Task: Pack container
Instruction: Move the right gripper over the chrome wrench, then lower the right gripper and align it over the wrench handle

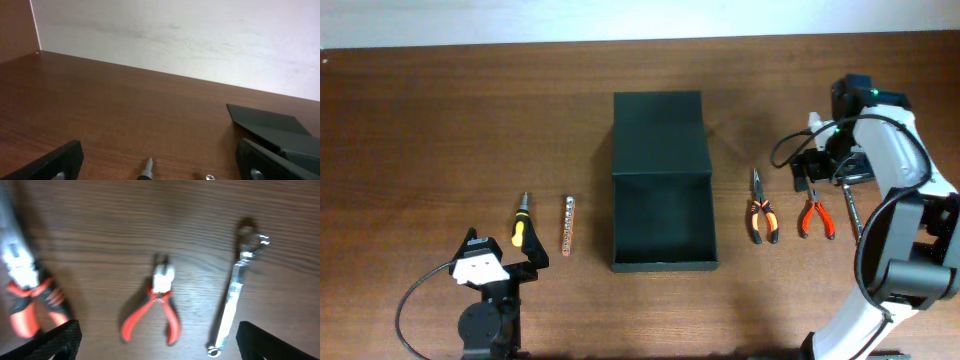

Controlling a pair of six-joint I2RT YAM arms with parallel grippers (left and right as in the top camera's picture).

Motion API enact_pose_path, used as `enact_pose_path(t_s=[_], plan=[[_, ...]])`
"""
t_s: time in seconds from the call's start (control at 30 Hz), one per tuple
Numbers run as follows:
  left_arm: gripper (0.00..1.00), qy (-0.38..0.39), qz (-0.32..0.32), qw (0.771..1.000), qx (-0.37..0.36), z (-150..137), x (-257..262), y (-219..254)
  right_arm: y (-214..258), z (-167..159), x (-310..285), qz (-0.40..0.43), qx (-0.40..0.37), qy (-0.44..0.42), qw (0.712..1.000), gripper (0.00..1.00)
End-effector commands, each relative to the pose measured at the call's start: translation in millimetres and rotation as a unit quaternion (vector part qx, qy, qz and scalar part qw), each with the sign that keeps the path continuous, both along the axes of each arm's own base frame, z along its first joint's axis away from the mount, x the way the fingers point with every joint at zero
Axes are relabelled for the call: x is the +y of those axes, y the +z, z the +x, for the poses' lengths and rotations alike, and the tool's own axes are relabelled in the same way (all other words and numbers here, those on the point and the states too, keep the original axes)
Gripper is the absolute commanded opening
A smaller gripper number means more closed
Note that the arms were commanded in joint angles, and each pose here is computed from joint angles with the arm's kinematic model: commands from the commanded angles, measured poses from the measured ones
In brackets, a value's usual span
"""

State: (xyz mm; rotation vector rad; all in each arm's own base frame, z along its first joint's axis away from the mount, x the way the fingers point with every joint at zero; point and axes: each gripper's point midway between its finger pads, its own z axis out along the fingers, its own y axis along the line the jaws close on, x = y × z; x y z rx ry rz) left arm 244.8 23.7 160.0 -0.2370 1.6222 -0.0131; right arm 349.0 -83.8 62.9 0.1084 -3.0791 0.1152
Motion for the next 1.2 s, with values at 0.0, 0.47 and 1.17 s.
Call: enact_pose_path(t_s=[0.0,0.47,1.17], plan=[[0.99,0.001,-0.002,1.000,-0.002,-0.3,0.7,-0.1,2.8,-0.9,-22.3,0.000,-0.005,-0.006,1.000,0.99],[0.99,0.001,-0.002,1.000,-0.002,-0.3,0.7,-0.1,0.7,-9.6,-51.8,0.090,-0.038,-0.017,0.995,0.99],[0.99,0.001,-0.002,1.000,-0.002,-0.3,0.7,-0.1,-3.2,-20.2,-83.7,0.004,0.003,0.056,0.998,0.99]])
